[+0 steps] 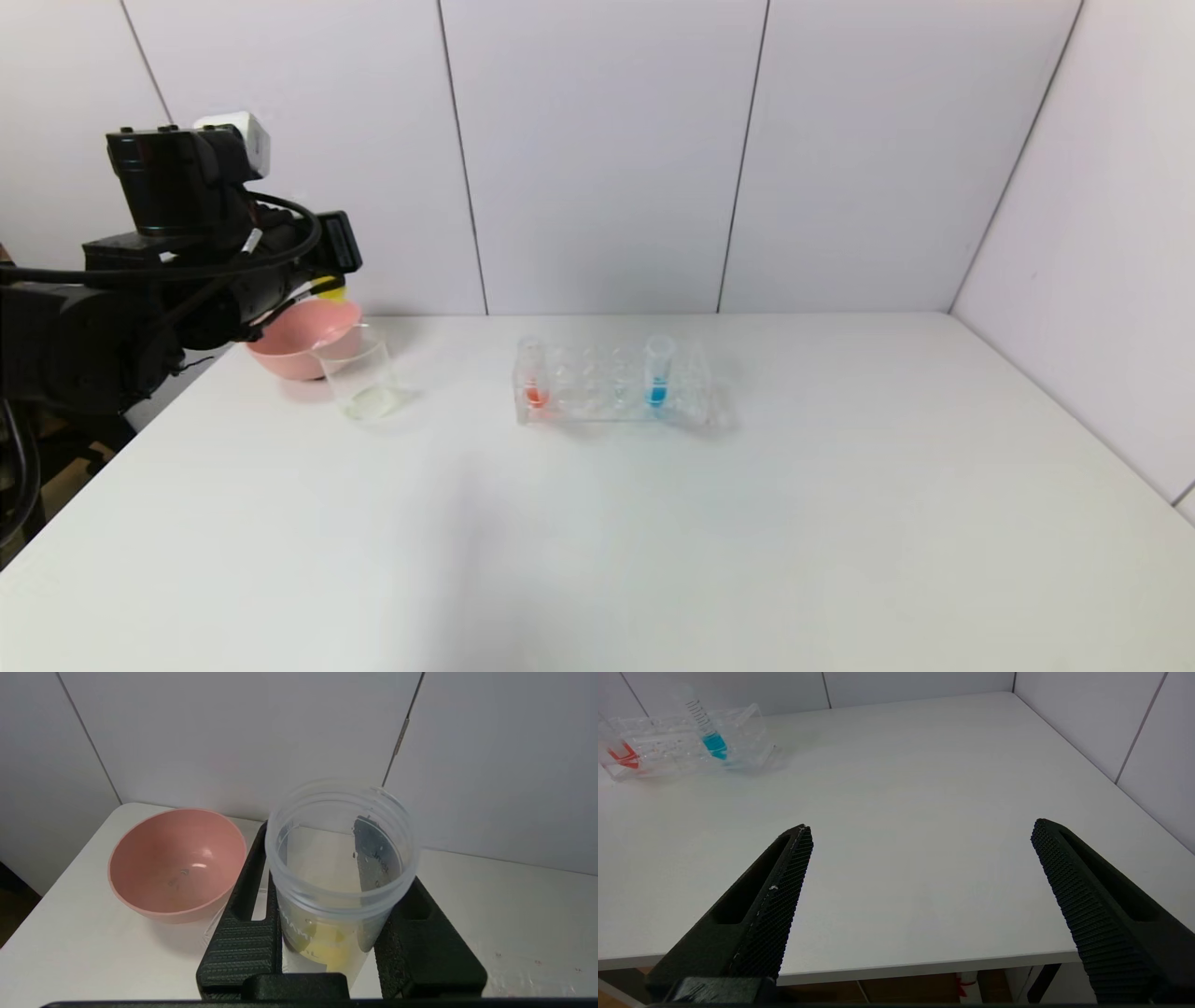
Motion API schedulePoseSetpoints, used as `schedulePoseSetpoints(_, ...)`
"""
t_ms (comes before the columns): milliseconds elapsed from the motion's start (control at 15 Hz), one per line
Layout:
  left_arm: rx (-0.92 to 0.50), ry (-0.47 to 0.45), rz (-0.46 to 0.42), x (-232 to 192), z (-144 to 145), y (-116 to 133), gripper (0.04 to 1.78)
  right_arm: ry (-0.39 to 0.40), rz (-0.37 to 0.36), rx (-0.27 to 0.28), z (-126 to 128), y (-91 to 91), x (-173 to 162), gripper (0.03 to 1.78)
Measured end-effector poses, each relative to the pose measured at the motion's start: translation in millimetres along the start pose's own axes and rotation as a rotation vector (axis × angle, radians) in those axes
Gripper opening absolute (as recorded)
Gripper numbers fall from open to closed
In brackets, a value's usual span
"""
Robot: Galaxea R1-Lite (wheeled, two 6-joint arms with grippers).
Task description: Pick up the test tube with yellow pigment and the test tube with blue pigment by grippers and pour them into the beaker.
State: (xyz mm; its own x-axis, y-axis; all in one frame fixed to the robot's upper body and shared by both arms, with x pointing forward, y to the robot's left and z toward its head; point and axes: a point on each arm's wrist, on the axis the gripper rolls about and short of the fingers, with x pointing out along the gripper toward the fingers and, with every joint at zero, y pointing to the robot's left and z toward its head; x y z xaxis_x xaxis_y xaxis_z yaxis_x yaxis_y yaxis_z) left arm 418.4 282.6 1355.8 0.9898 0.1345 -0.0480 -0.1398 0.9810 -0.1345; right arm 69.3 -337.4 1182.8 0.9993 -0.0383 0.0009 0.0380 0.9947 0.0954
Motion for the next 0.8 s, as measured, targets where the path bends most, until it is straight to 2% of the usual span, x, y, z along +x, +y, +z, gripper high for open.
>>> schedulePoseSetpoints(467, -0.005, 0.009, 0.059, 5.9, 5.6, 62.5, 0.55, 0.0, 0.0, 0.0, 0.0, 0.0, 0.0, 1.71)
schedulePoseSetpoints(800, 0.044, 0.025, 0.042, 5.3, 5.6, 86.6, 0.55, 0.0, 0.0, 0.0, 0.0, 0.0, 0.0, 1.71)
